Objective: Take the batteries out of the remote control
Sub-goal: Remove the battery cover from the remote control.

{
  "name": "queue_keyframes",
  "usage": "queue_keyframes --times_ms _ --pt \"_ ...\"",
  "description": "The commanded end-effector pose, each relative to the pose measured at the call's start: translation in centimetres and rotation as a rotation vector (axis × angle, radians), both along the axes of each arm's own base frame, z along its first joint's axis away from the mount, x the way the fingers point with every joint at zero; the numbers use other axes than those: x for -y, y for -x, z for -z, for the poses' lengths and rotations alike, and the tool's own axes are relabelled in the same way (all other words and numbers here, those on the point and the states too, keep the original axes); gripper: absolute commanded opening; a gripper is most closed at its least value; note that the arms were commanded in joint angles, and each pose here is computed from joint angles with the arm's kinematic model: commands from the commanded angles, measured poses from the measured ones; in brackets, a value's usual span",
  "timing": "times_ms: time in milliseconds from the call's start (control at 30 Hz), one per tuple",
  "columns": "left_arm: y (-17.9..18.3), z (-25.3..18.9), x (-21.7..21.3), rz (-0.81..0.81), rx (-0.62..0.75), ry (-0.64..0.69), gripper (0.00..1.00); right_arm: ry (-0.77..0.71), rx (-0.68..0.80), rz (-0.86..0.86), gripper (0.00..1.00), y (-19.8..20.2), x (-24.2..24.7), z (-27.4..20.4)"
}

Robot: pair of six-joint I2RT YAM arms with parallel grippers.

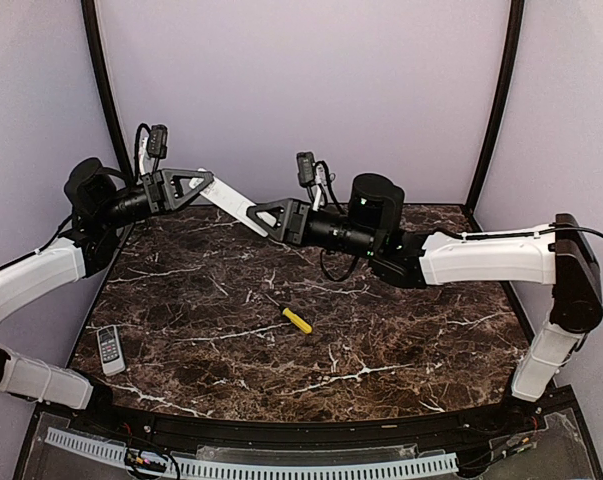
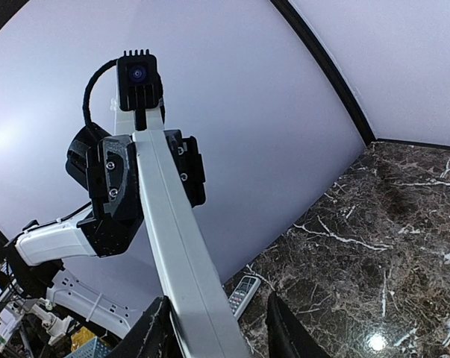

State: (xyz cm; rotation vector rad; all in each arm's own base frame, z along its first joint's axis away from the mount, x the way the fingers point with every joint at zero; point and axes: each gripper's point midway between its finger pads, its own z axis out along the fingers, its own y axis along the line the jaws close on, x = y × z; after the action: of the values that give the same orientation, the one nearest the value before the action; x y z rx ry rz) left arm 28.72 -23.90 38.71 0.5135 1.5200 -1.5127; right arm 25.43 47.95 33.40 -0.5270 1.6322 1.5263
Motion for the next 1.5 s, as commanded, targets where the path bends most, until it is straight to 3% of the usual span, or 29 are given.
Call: queue_keyframes --times_ms 0,533,1000,1467 --pt "1.0 -0.9 -0.2 0.008 0.049 0.007 0.00 -0.019 0.025 0.004 0.41 0.0 -0.3 -0.7" --pt "1.1 -1.1 -0.3 0.011 0.051 0.009 0.00 0.046 0.017 0.052 0.32 -0.6 0.1 0.9" --pt "1.5 -1.6 -0.4 0.037 0.054 0.018 0.00 0.153 0.008 0.071 0.30 -0.3 1.2 4.0" --pt "1.4 -1.8 -0.5 0.045 0.051 0.027 0.00 0.156 0.016 0.063 0.30 0.3 2.0 3.9"
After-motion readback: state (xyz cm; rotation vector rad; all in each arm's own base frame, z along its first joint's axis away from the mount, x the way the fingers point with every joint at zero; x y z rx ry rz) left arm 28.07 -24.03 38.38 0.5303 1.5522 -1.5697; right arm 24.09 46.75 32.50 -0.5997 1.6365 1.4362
